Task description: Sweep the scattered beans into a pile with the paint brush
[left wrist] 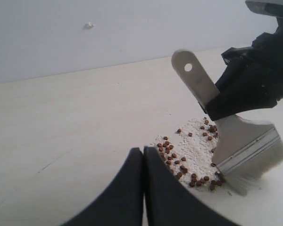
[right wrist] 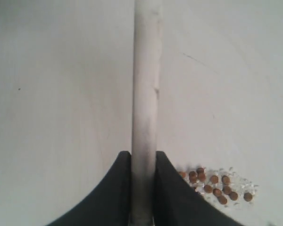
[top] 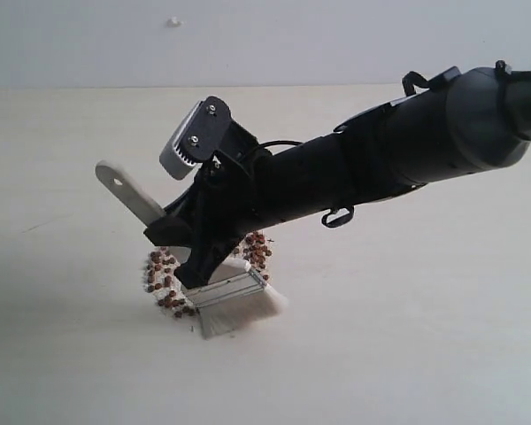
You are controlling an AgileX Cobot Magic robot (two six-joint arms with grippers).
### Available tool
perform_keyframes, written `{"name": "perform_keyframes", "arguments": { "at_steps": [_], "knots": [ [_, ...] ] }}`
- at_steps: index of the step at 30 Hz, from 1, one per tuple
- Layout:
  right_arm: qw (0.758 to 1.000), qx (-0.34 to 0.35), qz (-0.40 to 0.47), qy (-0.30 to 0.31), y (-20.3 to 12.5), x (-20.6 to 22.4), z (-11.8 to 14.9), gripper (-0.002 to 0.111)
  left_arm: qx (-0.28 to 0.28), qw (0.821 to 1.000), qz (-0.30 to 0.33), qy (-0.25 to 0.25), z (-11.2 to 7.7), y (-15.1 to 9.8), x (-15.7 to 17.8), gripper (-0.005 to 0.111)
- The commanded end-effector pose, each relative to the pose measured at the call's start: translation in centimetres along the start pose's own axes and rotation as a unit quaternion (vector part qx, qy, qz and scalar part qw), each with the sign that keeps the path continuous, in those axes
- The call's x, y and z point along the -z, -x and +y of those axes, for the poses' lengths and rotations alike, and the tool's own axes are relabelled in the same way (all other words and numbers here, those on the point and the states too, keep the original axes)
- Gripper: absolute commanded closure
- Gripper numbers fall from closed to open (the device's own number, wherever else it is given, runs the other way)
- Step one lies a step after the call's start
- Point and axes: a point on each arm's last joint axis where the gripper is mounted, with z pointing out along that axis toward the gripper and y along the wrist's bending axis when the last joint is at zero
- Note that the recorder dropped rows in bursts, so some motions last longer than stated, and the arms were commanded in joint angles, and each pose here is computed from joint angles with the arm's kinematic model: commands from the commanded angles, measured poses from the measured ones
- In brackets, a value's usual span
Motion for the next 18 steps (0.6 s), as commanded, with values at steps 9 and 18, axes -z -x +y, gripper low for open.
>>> {"name": "perform_keyframes", "arguments": {
  "at_steps": [9, 18],
  "knots": [
    [0.994, 0.009, -0.105, -0.017, 7.5, 6.0, 2.8, 0.108, -0.002, 1.0, 0.0, -0.002, 0.0, -0.1, 0.0, 0.107],
    [0.976, -0.044, -0.015, -0.214, 7.4, 3.2, 5.8, 0.108, -0.002, 1.0, 0.0, -0.002, 0.0, -0.1, 0.0, 0.107]
  ]
}}
